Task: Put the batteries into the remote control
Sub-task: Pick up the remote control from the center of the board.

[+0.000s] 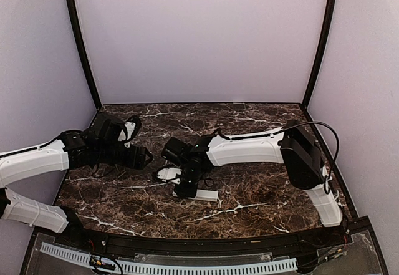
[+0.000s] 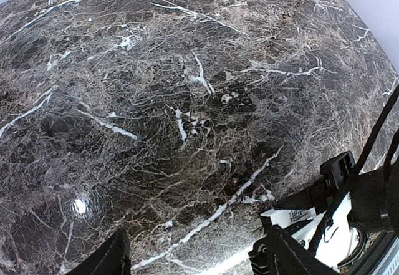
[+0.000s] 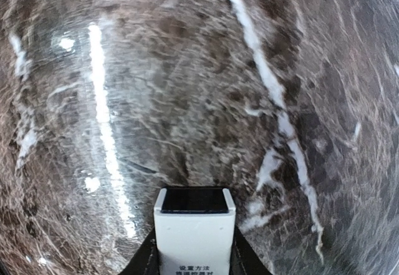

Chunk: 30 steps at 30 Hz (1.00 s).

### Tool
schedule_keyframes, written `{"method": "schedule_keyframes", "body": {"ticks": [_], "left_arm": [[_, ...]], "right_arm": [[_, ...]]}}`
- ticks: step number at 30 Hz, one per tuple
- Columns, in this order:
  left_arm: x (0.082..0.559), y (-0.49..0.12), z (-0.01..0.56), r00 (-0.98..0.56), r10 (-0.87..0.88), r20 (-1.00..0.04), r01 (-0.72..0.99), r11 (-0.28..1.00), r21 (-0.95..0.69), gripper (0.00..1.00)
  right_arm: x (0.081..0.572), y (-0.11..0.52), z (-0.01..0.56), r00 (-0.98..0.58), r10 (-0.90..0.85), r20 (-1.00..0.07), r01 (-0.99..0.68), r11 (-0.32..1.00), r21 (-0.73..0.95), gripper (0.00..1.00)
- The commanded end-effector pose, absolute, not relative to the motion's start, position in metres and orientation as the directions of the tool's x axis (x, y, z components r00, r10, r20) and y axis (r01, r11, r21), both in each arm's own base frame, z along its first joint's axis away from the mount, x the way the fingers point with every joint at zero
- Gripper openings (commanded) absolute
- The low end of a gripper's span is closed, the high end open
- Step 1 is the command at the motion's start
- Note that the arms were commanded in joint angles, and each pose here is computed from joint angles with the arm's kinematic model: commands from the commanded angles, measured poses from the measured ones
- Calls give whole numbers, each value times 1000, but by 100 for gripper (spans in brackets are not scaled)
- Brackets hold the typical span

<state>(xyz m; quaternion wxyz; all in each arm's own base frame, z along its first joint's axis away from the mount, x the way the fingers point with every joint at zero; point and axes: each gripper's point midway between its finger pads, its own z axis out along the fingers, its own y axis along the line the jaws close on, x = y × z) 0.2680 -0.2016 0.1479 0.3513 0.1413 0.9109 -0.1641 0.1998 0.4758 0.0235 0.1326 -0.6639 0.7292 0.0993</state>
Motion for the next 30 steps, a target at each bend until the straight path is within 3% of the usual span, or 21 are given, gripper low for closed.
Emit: {"method": "schedule_keyframes", "body": {"ticks": [1, 10, 18, 24, 30], "left_arm": [[265, -200, 150, -699, 152, -698, 393, 898, -197, 74], [265, -204, 159, -672, 135, -728, 414, 884, -219, 74], [264, -207, 190, -576, 91, -812, 470, 850, -238, 72], [257, -232, 226, -480, 55, -875, 604, 744, -285, 70], [232, -273, 291, -288, -52, -956, 814, 513, -273, 75]], "right_arm": [[197, 478, 17, -84, -948, -307, -995, 97, -28, 22], [200, 482, 43, -123, -921, -369, -990, 141, -24, 5], [230, 490, 135, -240, -774, -586, -961, 275, 31, 0], [249, 481, 232, -324, -551, -769, -929, 340, 147, 0], [253, 471, 325, -331, -297, -896, -915, 334, 227, 0]]}}
